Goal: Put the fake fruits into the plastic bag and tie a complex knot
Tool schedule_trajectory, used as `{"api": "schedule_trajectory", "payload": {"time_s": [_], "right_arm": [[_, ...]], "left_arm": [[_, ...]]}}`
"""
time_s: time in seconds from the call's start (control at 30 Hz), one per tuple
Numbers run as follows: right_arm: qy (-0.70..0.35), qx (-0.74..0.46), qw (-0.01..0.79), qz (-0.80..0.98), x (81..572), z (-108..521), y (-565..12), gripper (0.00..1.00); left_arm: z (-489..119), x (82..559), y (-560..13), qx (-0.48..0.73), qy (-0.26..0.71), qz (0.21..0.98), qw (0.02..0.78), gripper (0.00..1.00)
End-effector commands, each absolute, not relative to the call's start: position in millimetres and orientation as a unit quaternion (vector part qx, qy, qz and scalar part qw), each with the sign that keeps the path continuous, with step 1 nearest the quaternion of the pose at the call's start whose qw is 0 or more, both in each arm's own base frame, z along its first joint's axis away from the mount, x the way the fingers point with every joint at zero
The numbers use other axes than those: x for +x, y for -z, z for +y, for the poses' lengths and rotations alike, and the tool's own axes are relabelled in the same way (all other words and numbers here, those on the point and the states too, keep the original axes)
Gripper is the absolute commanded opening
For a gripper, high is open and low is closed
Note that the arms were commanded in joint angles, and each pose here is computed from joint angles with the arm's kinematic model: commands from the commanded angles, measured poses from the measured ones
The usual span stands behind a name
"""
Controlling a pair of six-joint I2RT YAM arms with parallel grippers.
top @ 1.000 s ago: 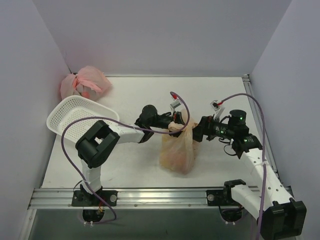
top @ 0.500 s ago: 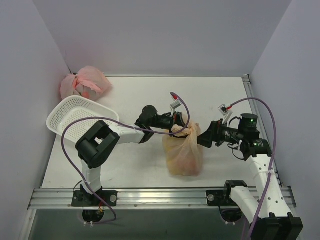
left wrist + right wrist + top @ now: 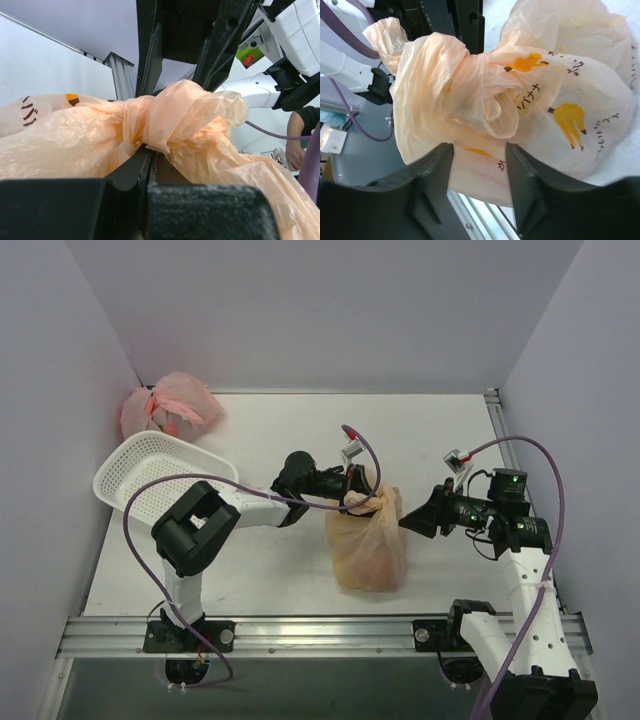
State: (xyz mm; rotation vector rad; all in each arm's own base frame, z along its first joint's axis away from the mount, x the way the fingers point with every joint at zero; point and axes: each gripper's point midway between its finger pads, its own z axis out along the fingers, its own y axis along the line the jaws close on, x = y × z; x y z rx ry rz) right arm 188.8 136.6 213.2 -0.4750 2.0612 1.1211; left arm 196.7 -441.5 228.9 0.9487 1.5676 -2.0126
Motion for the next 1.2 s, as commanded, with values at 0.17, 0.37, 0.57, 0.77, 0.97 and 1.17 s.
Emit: {"api": "schedule_trajectory", "payload": {"time_s": [0.17,0.37,0.57,0.77,0.97,1.17], "right_arm": [[-0.480,-0.177,0.389,0.766,198.5,132.2,-249.2,0.29],[-0.409,-0.141,0.408,0.804,228.1,113.0,-213.1,0.14],[-0.419,-0.123,0.402,0.805,237.3,119.1,-204.7,0.34],[-0.445,-0.162,0.375,0.797,218.2,142.8,-198.1,0.40],[-0.456,-0.185,0.362,0.792,207.7,159.9,-195.5,0.42],[-0.474,-0.199,0.354,0.781,201.3,167.9,-201.3,0.50]], "left_arm": [[-440.1,192.1,-252.6,0.360,0.731,0.530,0.236,0.00],[-442.0,193.9,-252.9,0.359,0.732,0.529,0.236,0.00],[-443.5,194.1,-250.9,0.360,0.732,0.530,0.233,0.00],[-447.4,191.2,-250.8,0.362,0.734,0.527,0.230,0.00],[-451.0,187.8,-251.1,0.363,0.737,0.524,0.226,0.00],[-452.5,187.7,-248.7,0.361,0.737,0.526,0.224,0.00]]}}
